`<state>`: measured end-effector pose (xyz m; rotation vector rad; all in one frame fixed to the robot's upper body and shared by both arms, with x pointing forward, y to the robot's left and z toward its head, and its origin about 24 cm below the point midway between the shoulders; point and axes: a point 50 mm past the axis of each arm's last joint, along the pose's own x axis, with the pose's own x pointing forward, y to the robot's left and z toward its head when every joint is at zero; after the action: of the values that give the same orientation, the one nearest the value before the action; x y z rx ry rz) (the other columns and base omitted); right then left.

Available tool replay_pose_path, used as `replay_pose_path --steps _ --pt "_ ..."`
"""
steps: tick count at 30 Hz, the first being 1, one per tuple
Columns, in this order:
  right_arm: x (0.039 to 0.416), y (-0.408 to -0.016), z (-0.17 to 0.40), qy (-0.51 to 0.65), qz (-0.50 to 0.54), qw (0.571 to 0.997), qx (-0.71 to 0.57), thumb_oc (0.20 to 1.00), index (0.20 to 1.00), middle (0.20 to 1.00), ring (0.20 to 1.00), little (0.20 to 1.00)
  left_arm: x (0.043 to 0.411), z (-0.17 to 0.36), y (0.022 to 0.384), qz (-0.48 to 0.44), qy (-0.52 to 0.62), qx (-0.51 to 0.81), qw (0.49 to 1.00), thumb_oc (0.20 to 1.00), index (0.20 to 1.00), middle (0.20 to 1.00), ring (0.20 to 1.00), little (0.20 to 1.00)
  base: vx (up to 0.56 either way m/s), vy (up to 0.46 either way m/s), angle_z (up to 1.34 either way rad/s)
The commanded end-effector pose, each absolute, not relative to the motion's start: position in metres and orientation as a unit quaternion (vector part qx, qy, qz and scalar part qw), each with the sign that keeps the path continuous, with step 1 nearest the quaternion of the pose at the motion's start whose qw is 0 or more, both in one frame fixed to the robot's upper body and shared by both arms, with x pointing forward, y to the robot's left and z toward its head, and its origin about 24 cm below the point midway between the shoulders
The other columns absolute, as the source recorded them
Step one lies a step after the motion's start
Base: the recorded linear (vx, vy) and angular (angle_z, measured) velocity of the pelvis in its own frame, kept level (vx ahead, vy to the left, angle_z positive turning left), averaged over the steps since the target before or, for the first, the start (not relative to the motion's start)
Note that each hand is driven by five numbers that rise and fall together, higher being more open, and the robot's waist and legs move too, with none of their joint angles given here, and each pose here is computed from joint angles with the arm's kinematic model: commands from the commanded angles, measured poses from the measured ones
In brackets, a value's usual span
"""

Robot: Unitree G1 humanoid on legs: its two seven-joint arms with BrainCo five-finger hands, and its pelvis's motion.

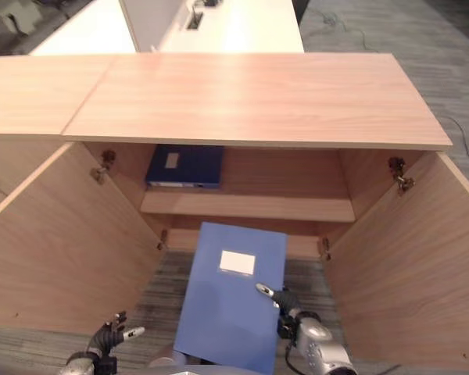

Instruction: Put the empty folder in the office cabinet

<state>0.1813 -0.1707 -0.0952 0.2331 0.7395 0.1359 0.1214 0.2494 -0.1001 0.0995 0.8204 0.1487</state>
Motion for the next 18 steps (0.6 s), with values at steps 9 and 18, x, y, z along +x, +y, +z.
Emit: replay_pose_path --steps 9,18 --pt "0.170 -0.164 -0.099 0.366 0.084 0.919 0.118 0.200 0.200 0.200 0.200 0.200 0.103 -0.090 0.280 0.074 0.412 0.132 0.899 1.000 1.000 1.000 1.000 1.000 0.13 0.203 -0.10" --pt "0.186 -0.165 -0.080 0.322 0.077 0.932 0.150 0.200 0.200 0.200 0.200 0.200 0.087 -0.105 0.276 0.069 0.451 0.129 0.880 1.000 1.000 1.000 1.000 1.000 0.09 -0.042 -0.04"
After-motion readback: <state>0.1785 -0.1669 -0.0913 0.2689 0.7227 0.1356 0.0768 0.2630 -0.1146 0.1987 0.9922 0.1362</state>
